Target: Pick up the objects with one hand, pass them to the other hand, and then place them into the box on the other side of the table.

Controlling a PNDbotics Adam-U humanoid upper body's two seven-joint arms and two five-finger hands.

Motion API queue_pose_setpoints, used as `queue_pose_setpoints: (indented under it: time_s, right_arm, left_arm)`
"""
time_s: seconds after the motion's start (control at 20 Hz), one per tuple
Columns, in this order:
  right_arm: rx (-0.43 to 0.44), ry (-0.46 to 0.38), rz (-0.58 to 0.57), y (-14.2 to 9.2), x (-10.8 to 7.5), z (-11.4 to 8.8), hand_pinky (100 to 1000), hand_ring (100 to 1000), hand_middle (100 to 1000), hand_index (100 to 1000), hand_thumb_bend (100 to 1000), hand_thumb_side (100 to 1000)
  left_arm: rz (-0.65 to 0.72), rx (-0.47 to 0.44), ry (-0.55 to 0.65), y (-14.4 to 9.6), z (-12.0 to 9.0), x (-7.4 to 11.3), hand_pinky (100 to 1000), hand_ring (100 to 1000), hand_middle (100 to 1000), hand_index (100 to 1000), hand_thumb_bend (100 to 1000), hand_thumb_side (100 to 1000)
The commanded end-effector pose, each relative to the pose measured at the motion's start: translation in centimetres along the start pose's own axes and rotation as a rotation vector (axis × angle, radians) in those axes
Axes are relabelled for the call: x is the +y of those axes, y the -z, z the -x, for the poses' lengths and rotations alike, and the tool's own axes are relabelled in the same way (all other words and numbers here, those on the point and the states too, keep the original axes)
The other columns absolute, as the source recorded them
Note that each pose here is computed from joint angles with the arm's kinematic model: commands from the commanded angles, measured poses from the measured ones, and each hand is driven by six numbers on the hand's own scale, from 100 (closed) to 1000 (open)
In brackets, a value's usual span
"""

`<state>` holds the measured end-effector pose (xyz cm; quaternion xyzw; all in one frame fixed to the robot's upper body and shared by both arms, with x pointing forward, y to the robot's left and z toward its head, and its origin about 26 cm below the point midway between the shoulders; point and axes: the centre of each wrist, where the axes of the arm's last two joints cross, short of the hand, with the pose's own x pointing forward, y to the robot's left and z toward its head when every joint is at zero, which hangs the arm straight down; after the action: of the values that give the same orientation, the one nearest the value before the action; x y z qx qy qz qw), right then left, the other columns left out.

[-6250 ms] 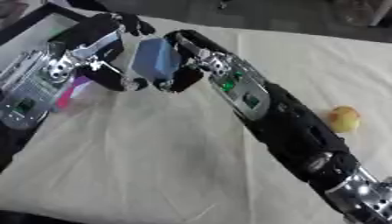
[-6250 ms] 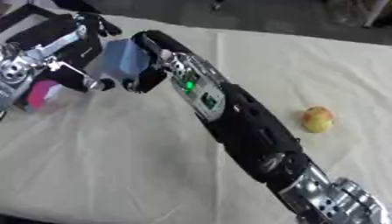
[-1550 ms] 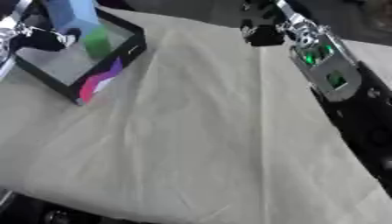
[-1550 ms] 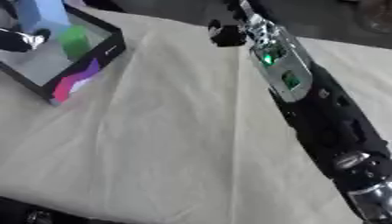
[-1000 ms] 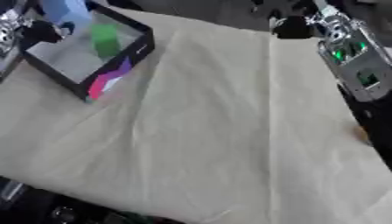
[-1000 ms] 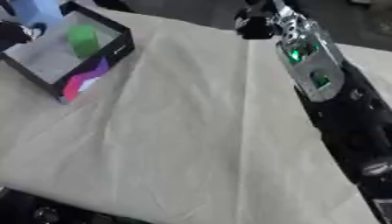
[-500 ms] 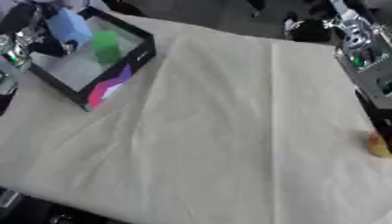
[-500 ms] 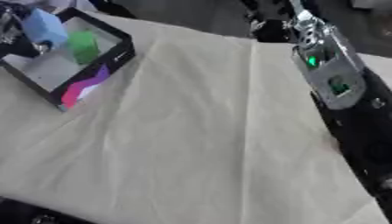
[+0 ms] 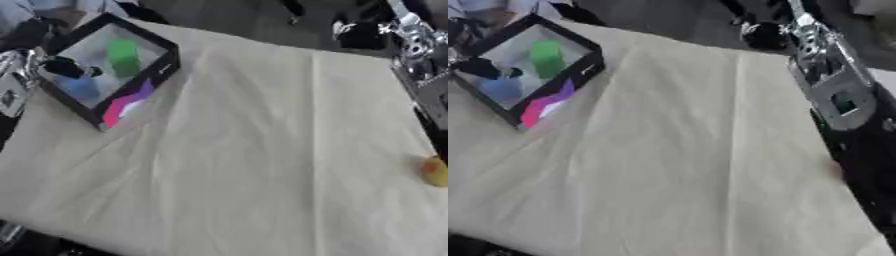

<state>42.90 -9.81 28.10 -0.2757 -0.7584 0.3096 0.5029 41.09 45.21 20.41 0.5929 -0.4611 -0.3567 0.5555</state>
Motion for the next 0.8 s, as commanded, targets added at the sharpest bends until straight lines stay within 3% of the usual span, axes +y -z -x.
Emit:
queue_pose_setpoints:
  time_s: [0.05, 0.15, 0.35, 0.55, 0.8]
  right_arm:
    - [-0.017, -0.006, 0.045, 0.1, -1.6, -0.3, 837, 758, 749, 854, 100, 183]
    - [-0.013, -0.012, 0.047, 0.1, -1.7, -0.2, 838, 760, 750, 856, 100, 188]
    - [0.007, -0.052, 0.042, 0.4, -2.5, 0.4, 845, 774, 765, 867, 100, 199]
    - [0.064, -0.116, 0.004, 1.1, -4.4, 1.8, 852, 793, 796, 872, 100, 239]
    - [0.164, -0.159, -0.078, 1.9, -6.8, 4.5, 860, 816, 839, 869, 100, 306]
  left_arm:
    - [-0.047, -0.013, 0.004, 0.2, 0.2, 2.3, 942, 803, 701, 901, 729, 381]
    - [-0.059, -0.017, -0.019, 0.1, 0.1, 2.6, 945, 793, 694, 867, 501, 327]
    - [-0.096, -0.026, -0.126, -0.5, -0.1, 3.4, 946, 792, 723, 870, 259, 349]
    - [-0.106, -0.048, -0.222, -1.4, 0.0, 4.1, 931, 775, 702, 854, 141, 375]
    - [-0.167, -0.053, -0.274, -2.3, -0.1, 4.6, 929, 749, 683, 827, 126, 319]
